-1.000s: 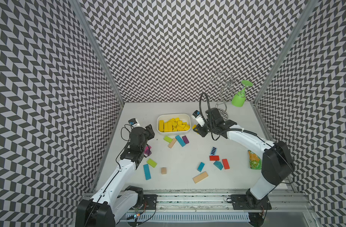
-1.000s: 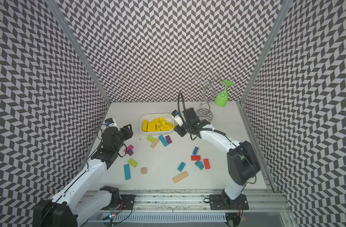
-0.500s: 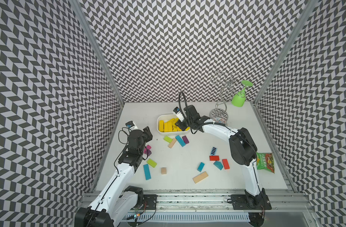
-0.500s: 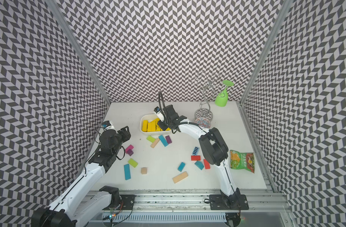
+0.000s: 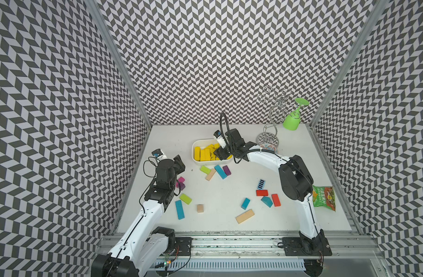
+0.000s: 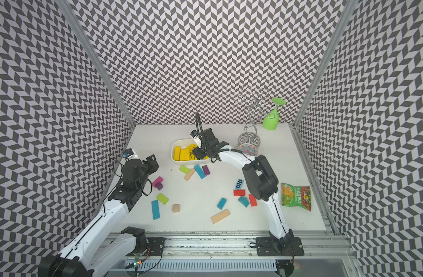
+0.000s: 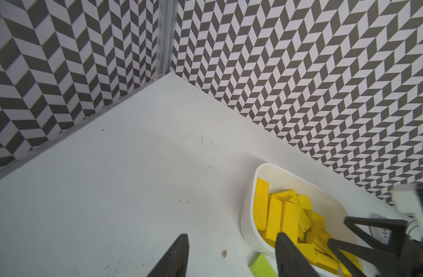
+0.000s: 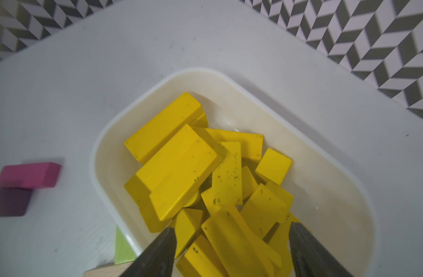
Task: Pick out the yellow building blocks
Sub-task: Place the building block in the storage box, then reset both arms
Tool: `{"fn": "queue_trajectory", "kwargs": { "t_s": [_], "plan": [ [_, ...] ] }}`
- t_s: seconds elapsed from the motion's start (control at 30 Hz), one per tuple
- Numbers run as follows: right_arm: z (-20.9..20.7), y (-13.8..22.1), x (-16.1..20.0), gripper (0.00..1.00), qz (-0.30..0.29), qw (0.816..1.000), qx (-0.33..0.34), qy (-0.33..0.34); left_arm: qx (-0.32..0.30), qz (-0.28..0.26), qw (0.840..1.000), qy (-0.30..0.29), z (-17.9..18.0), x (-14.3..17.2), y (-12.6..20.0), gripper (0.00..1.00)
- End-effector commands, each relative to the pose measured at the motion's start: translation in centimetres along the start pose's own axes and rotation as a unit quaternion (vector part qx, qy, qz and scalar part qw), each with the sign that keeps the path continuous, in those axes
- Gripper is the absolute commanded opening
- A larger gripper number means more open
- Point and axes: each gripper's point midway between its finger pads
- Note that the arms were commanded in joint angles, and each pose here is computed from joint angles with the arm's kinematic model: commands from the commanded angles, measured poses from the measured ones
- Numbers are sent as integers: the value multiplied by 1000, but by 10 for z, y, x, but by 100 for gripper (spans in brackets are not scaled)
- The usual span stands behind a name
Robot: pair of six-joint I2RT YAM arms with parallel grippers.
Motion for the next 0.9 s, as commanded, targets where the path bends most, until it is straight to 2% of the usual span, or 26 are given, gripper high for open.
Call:
{"fn": "queue_trajectory", "kwargs": {
  "t_s": [0.0,0.07,0.17,0.27,0.43,0.57,0.67,0.73,0.77,0.8,0.87],
  "plan": [
    [-1,86,-59,75,-116,993,35,14,-42,-35,998,-21,17,-12,1,63],
    [-10,118,-47,75,-147,986,72,0,-70,-49,996,-34,27,-15,1,67],
    [-39,159,-9,75,-176,971,159,-40,-92,-58,992,-57,38,-16,-1,80],
    [-84,194,39,75,-180,945,255,-97,-91,-57,992,-69,45,-8,-9,82],
    [-176,249,117,76,-198,881,382,-198,-94,-40,991,-87,61,17,-29,84],
    [-217,278,164,77,-201,831,484,-186,-67,-53,989,-121,59,27,-39,87],
    [-226,273,177,78,-220,833,474,-182,-45,-61,987,-142,53,29,-47,88],
    [-227,278,176,80,-271,823,466,-179,-22,-67,984,-162,44,30,-54,89],
    [-229,277,175,80,-276,821,460,-196,-14,-70,983,-172,42,32,-57,89],
    [-228,266,175,79,-260,841,435,-191,-10,-79,981,-178,40,32,-59,89],
    [-224,270,176,79,-286,835,432,-184,-6,-97,978,-185,40,32,-61,90]
  ]
}}
Point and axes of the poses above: each gripper's point midway between its finger pads, its own y axis back along the fingers, its own z axis along the line the jaws close on, x = y × z, and after that the axes turned 4 degrees about -y, right-handed
